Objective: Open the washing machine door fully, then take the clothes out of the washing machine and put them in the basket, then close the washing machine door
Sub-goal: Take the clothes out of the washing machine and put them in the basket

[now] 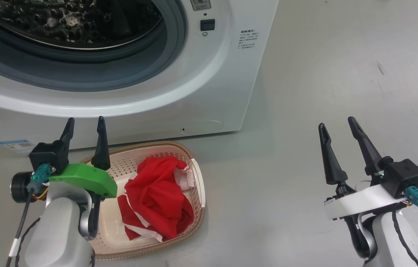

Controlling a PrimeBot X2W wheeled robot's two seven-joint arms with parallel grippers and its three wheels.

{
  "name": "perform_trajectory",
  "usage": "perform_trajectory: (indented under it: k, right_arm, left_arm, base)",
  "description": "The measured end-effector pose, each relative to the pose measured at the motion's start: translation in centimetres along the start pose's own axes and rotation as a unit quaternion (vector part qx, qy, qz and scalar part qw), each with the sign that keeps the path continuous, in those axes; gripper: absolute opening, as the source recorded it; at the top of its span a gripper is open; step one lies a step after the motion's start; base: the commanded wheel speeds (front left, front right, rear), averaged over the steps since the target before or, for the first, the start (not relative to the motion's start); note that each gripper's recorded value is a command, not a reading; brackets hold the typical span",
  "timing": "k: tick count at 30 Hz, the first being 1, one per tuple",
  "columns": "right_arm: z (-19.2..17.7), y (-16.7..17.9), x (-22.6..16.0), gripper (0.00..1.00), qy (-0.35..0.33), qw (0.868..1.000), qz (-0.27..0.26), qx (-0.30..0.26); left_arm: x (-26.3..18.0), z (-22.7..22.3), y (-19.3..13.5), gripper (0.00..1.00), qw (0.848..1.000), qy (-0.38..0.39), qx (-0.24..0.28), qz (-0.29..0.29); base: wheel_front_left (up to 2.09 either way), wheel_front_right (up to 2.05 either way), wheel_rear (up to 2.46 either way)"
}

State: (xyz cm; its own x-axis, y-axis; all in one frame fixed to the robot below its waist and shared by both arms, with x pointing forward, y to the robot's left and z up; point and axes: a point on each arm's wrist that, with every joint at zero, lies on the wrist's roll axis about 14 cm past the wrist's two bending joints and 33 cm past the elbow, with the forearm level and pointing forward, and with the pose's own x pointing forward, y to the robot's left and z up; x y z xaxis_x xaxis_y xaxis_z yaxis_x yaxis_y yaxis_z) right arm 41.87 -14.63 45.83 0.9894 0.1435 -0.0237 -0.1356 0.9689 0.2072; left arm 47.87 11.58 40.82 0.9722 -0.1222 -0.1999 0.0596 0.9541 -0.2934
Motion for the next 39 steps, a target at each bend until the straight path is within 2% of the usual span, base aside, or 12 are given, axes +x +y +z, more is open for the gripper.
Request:
perform_trajectory:
  k: [7, 26, 39]
  right_arm:
    - [0.7, 0.9, -1.4, 1.00, -0.005, 1.000, 0.009, -0.005]
    - [0.8, 1.6, -6.3, 1.00, -0.003, 1.000, 0.001, 0.000]
    - [1.2, 2.1, -6.9, 1.00, -0.009, 1.000, 0.006, 0.002]
  left_arm:
    - [-3.1, 1.9, 0.0, 1.00, 0.999, -0.031, 0.018, 0.004]
    - [-11.8, 0.9, 0.1, 1.00, 0.999, -0.037, 0.034, 0.018]
    - [-13.9, 1.9, -0.2, 1.00, 0.997, -0.060, 0.032, 0.022]
  base:
    - [0.00, 0.00, 0.00]
    - [0.00, 0.00, 0.00]
    - [0.00, 0.00, 0.00]
